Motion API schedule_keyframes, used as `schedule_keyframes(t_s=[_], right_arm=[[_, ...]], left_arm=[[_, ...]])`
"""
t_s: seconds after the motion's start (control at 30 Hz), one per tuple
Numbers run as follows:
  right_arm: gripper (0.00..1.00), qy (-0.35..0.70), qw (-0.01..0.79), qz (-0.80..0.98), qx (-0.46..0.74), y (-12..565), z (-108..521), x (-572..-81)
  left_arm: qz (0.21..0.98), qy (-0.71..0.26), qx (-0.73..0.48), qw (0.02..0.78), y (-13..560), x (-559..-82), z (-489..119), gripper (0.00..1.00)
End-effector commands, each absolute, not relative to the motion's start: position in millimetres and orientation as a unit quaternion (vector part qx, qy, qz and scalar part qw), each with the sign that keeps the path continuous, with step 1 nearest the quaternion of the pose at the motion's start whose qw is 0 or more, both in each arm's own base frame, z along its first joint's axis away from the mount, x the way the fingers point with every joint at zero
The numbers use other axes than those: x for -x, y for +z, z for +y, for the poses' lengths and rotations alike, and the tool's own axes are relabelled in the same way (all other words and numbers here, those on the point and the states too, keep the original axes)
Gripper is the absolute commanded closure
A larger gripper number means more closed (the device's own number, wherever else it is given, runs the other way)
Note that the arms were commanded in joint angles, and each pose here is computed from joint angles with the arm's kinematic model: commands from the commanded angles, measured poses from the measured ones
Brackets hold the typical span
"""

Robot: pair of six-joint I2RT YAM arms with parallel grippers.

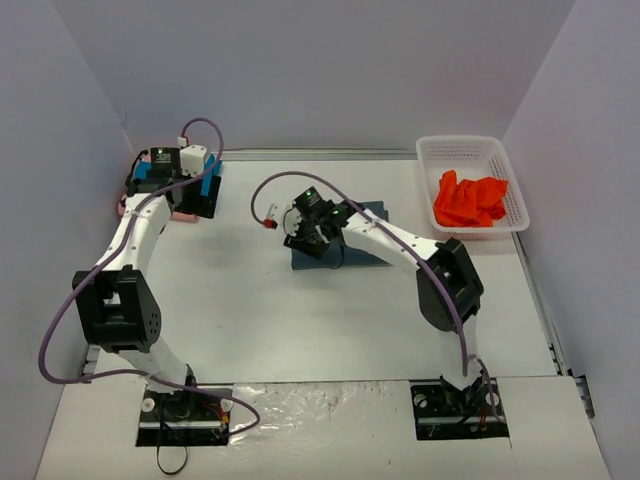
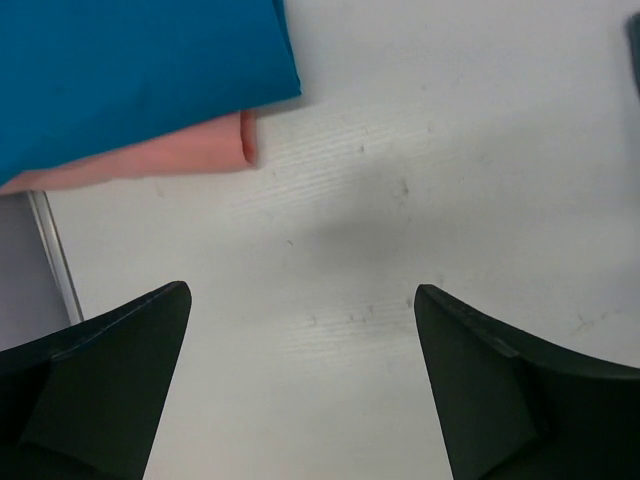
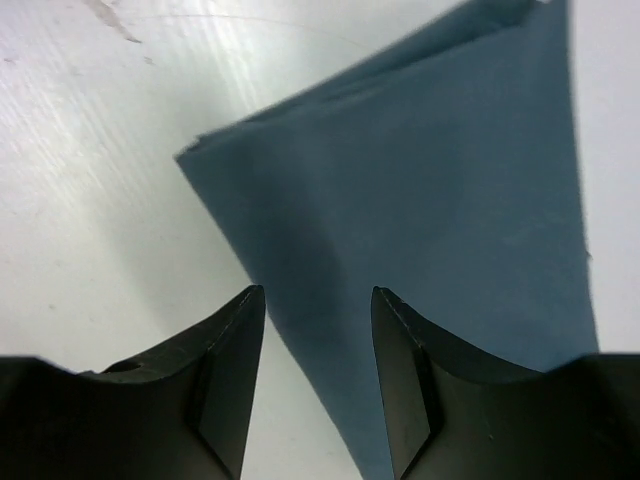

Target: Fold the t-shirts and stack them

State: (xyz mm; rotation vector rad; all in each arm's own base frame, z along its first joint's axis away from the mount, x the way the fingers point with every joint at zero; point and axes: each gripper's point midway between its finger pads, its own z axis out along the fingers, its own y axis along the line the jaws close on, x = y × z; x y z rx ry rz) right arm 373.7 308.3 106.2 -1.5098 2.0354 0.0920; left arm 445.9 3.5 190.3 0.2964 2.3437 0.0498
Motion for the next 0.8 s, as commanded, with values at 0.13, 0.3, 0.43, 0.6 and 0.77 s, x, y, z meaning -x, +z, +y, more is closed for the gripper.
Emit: schedule_keyframes(t_s=[0.13, 0.3, 0.43, 0.6, 0.77], right_arm=[[0.58, 0.019, 0.254, 0.752, 0.608, 66.9, 357.0, -348.0], [0.59, 0.012, 0.239, 0.743, 0.625, 47.8, 374.3, -337.8], [0.59, 0.002, 0.234, 0.743, 0.627, 40.0, 373.8, -340.4], [0.6, -0.016, 0.233, 0.743, 0.627, 39.5, 366.3, -343.0], [0.6, -0.026, 0.236, 0.737, 0.633, 44.8, 361.1, -343.5]], left_arm=[[0.892, -0.027, -0.073, 0.445, 233.5, -413.3, 14.1, 0.06], [0.888, -0.026, -0.065, 0.455, 233.2, -402.5, 18.6, 0.06], [0.886, -0.022, -0.054, 0.46, 232.7, -399.7, 23.4, 0.06], [0.885, -0.014, -0.049, 0.462, 231.6, -402.2, 28.7, 0.06], [0.885, -0.022, -0.046, 0.463, 228.4, -406.1, 27.4, 0.06]])
